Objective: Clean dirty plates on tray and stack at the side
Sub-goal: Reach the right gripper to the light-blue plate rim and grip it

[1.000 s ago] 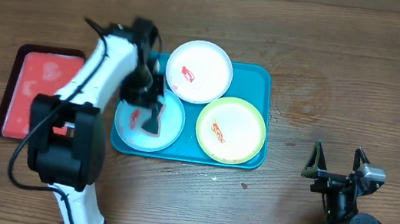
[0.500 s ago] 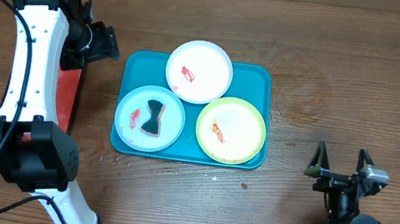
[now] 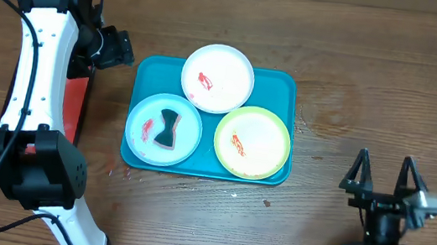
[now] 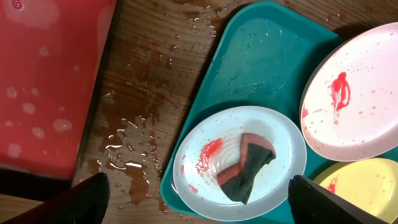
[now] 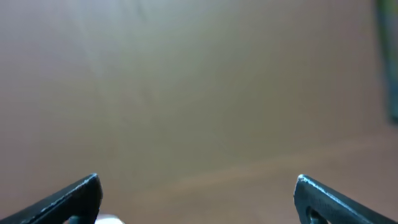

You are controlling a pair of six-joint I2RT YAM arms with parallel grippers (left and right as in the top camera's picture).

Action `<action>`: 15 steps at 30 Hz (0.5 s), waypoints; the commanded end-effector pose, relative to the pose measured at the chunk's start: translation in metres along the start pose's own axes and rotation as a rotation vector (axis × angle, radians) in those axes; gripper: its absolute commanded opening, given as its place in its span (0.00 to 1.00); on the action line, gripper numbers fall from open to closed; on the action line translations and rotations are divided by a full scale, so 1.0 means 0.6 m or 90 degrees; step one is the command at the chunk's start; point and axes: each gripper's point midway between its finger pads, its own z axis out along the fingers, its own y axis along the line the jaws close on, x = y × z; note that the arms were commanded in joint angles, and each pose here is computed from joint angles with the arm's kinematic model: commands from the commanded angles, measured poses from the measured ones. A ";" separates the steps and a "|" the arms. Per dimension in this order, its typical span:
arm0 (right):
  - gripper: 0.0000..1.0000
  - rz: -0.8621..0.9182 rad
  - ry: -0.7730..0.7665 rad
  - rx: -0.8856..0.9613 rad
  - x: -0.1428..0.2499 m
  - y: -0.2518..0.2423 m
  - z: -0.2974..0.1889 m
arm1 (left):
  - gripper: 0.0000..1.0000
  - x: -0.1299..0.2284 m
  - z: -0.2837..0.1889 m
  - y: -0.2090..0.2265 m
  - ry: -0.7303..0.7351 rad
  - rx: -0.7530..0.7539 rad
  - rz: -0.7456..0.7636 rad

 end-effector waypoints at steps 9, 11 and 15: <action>1.00 0.012 -0.433 -0.249 -0.311 0.153 -0.120 | 1.00 -0.006 0.000 0.000 -0.011 -0.004 -0.011; 1.00 -0.034 -0.393 -0.238 -0.328 0.169 -0.102 | 1.00 -0.005 0.000 0.000 -0.011 -0.004 -0.011; 1.00 -0.132 -0.192 -0.159 -0.328 0.172 -0.019 | 1.00 -0.005 0.000 0.000 -0.010 -0.004 -0.011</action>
